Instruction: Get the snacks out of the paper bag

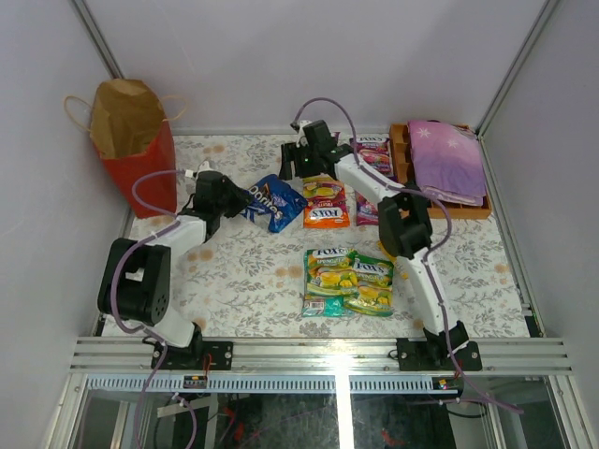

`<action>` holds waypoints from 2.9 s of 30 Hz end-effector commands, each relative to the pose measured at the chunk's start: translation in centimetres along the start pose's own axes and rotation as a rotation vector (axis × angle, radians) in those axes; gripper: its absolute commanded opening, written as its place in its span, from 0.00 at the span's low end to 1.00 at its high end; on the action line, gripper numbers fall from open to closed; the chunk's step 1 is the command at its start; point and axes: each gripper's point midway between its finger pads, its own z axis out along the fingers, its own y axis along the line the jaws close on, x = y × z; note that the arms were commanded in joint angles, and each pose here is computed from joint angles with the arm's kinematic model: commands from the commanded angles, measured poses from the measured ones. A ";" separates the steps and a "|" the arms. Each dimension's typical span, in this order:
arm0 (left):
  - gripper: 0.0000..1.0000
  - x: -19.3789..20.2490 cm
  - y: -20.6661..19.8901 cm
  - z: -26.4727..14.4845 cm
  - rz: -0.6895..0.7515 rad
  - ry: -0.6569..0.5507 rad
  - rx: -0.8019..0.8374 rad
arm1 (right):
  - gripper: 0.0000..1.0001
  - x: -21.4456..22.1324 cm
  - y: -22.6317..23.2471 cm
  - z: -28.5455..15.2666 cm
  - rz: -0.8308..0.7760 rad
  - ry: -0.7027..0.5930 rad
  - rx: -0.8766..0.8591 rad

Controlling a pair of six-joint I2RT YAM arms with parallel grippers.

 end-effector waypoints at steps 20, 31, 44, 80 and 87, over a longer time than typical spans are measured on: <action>0.00 5.4 8.1 -10.4 0.112 -0.085 -0.117 | 0.70 8.5 4.3 6.0 -0.042 0.218 -0.132; 0.02 7.8 10.2 -10.1 0.089 -0.031 -0.138 | 0.02 9.2 6.5 4.7 -0.006 0.245 -0.186; 0.19 5.9 9.3 -10.8 0.098 -0.161 -0.069 | 0.00 -3.2 18.5 -13.4 -0.235 -0.095 -0.343; 0.49 -1.0 3.1 -18.7 0.123 -0.346 -0.017 | 0.00 -3.7 25.8 -15.7 -0.271 -0.038 -0.736; 0.49 0.7 4.4 -16.2 0.115 -0.277 -0.039 | 0.54 -6.6 13.0 -6.1 -0.057 -0.022 -0.497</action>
